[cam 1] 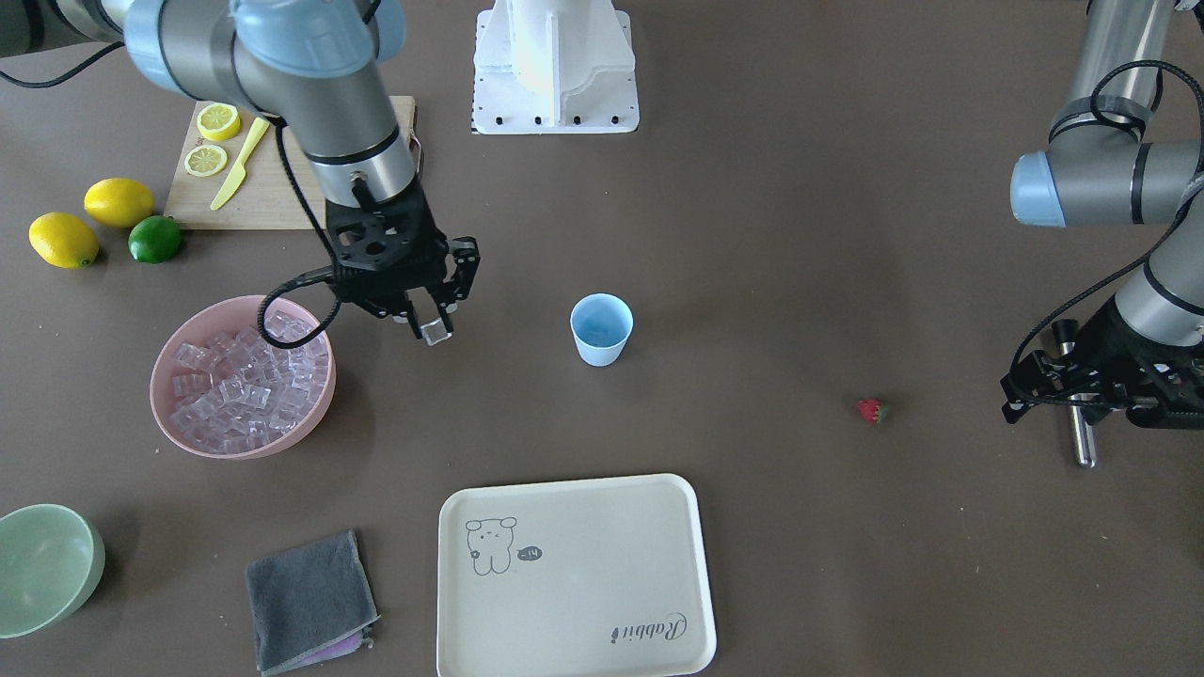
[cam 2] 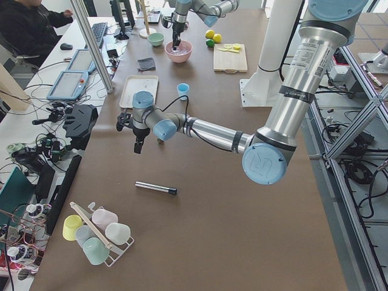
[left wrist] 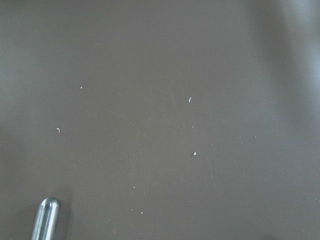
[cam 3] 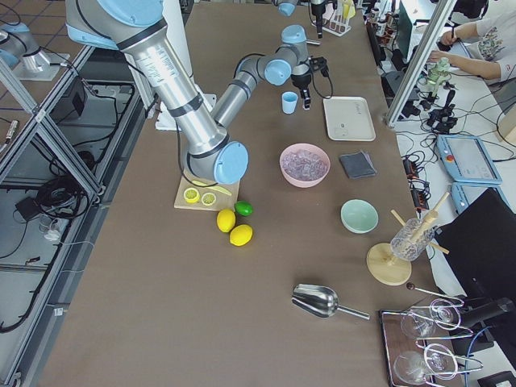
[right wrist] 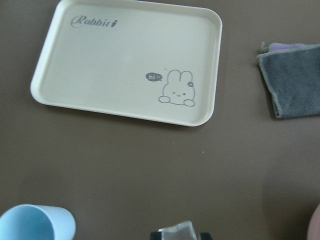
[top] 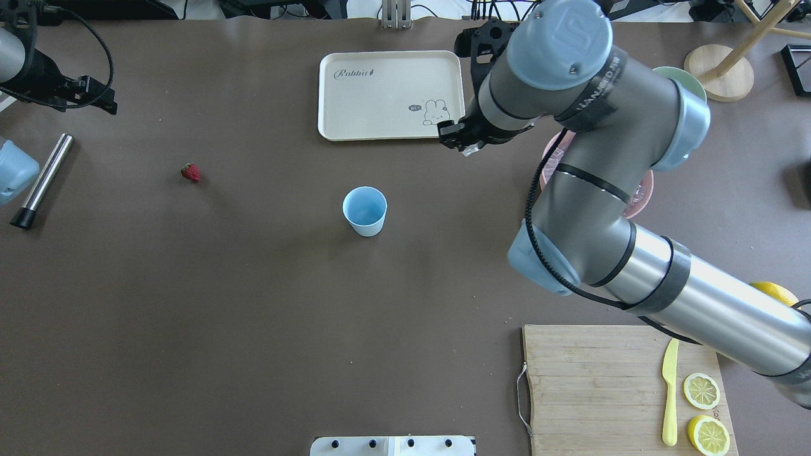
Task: Mash ice and strawberries in cup
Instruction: 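Carry the ice cube over the light-blue cup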
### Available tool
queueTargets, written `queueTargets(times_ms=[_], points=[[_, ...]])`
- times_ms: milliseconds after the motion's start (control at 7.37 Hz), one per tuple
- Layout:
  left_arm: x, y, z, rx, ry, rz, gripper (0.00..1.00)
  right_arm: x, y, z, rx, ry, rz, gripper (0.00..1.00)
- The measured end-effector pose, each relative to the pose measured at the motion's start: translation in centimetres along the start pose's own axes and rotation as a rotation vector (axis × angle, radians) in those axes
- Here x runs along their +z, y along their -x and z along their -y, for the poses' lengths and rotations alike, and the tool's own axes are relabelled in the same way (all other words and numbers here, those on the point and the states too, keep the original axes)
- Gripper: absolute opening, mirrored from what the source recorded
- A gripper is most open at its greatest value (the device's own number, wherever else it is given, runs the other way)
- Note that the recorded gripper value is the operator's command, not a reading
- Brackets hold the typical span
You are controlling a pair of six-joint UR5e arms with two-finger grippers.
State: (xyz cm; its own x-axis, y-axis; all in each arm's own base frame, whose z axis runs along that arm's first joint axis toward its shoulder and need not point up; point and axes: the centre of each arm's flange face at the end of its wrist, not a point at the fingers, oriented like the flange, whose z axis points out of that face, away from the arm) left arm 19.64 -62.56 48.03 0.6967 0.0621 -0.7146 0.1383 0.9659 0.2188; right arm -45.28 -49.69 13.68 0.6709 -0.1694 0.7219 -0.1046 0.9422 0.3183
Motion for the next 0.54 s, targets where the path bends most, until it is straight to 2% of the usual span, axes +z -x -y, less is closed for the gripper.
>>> queueTargets(times_ms=[271,543], points=[[0.2,0.0,0.0,0.0,0.003,0.001,0.98,0.2,10.4,-2.3,0.072,-0.026,0.003,0.0],[0.3,0.1,-0.1,0.001,0.003,0.003,0.98,0.8,14.8,-3.7,0.094,-0.035,0.002,0.0]])
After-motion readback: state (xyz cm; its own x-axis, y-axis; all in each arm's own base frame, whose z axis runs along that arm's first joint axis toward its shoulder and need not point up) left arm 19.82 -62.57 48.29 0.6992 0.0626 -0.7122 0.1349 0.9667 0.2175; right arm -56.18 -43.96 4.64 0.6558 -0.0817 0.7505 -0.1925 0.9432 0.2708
